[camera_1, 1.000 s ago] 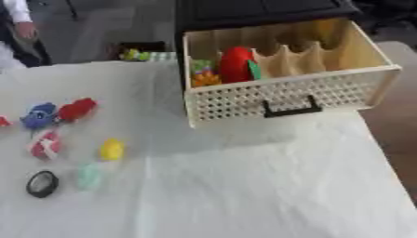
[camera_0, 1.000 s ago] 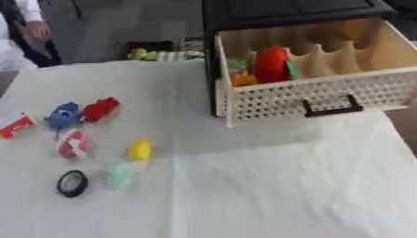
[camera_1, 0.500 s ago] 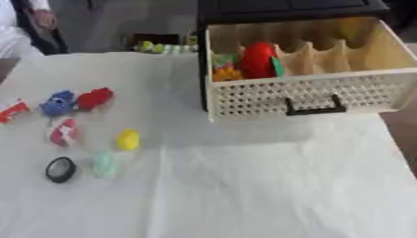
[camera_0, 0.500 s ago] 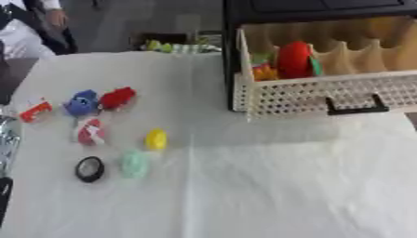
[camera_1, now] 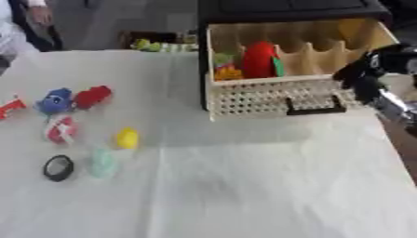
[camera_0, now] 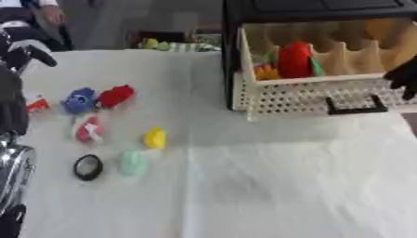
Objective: Pick up objects from table and place into drawer.
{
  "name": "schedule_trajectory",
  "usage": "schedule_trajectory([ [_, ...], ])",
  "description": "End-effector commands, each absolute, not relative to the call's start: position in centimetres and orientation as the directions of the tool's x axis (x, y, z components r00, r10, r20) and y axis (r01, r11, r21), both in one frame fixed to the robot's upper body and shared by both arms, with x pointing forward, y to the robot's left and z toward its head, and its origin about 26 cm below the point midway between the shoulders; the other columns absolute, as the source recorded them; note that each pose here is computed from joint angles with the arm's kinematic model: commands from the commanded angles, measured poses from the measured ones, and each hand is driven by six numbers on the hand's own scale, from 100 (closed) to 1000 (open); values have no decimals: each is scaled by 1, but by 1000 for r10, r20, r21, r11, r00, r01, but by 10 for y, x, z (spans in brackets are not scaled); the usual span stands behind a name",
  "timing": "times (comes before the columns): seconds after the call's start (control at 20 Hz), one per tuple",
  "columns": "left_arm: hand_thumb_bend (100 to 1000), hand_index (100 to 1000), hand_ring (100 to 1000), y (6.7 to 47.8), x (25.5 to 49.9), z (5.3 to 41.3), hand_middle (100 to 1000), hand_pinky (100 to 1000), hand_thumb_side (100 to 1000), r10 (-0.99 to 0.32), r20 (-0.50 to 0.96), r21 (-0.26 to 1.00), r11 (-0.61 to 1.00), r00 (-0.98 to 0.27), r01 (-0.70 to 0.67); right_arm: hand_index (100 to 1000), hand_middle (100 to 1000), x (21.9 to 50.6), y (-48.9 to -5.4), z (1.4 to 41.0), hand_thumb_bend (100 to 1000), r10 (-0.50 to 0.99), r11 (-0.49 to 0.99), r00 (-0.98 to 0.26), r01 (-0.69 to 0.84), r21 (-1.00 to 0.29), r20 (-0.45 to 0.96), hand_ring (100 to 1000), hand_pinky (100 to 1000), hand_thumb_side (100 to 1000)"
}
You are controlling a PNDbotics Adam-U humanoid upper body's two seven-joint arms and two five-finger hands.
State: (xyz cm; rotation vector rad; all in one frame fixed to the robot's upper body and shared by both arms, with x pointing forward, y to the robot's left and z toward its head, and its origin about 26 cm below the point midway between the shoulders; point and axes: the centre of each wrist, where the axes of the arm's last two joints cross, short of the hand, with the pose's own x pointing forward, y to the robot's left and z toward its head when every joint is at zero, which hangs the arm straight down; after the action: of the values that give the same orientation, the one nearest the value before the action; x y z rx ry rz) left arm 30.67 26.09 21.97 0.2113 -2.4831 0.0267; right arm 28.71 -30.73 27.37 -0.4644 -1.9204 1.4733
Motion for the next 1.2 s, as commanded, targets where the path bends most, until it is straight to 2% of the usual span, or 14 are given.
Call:
schedule_trajectory([
  [0.05, 100, 850, 583, 259, 304, 222, 636, 384, 960, -149, 600, 42, 987, -786, -155, 808, 631, 284, -308, 276, 100, 643, 252, -706, -170, -953, 296, 561, 670, 987],
  [0.55, 100, 846, 581, 256, 303, 213, 633, 381, 971, -141, 630, 44, 988, -763, -146, 797, 623, 284, -304, 258, 100, 653, 199, -647, -355, -914, 393, 565, 673, 983],
  [1.2, 100, 846, 581, 250, 302, 205, 631, 382, 988, -126, 665, 41, 990, -736, -133, 827, 654, 289, -286, 265, 100, 685, 145, -572, -499, -854, 451, 592, 689, 1000],
])
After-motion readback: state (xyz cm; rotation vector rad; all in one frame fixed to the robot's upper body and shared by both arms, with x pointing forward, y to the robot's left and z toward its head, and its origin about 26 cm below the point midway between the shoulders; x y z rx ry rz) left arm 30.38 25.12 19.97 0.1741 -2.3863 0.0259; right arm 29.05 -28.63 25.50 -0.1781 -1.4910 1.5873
